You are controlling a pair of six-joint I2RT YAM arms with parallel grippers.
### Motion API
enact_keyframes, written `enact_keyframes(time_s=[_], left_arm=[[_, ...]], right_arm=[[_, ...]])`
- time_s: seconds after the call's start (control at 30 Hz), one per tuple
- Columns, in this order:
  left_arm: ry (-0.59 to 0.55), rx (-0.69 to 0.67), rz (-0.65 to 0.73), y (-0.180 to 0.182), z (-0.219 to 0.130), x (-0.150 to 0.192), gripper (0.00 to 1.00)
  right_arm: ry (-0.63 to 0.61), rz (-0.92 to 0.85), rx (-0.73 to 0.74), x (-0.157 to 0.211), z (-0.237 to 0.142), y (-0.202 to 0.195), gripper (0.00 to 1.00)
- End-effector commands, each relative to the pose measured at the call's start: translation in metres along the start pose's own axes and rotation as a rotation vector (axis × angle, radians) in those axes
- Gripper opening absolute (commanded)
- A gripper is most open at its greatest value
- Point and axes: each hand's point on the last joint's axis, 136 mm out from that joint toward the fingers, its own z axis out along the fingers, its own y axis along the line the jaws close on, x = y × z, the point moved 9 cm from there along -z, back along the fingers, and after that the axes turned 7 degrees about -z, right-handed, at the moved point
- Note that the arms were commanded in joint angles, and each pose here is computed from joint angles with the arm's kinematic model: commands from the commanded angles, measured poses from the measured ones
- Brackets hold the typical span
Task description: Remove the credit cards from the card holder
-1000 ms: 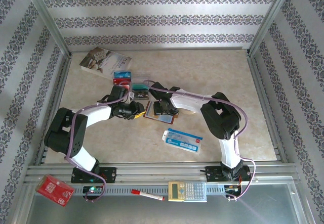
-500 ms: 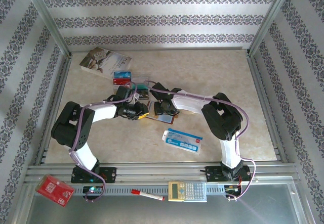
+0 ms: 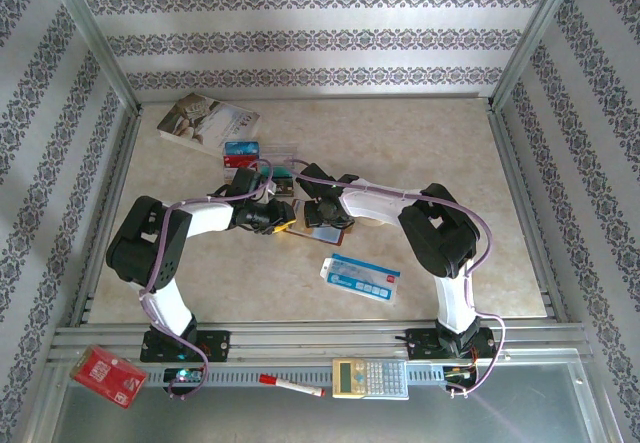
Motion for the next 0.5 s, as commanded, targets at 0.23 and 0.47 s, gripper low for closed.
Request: enact_keyframes(time_s=[0.23,0.47], left_arm=[[0.039,0.048,0.046,-0.012,0.004,0.005,0.31],[-0.005,-0.020,0.093,-0.013,-0.009,0.005,0.31]], right_arm=[[0.159,0.011,0.020,0.031,0.034,-0.015,0.49],[0.160,0.013,0.021,0.032,0.035,-0.016,0.49]])
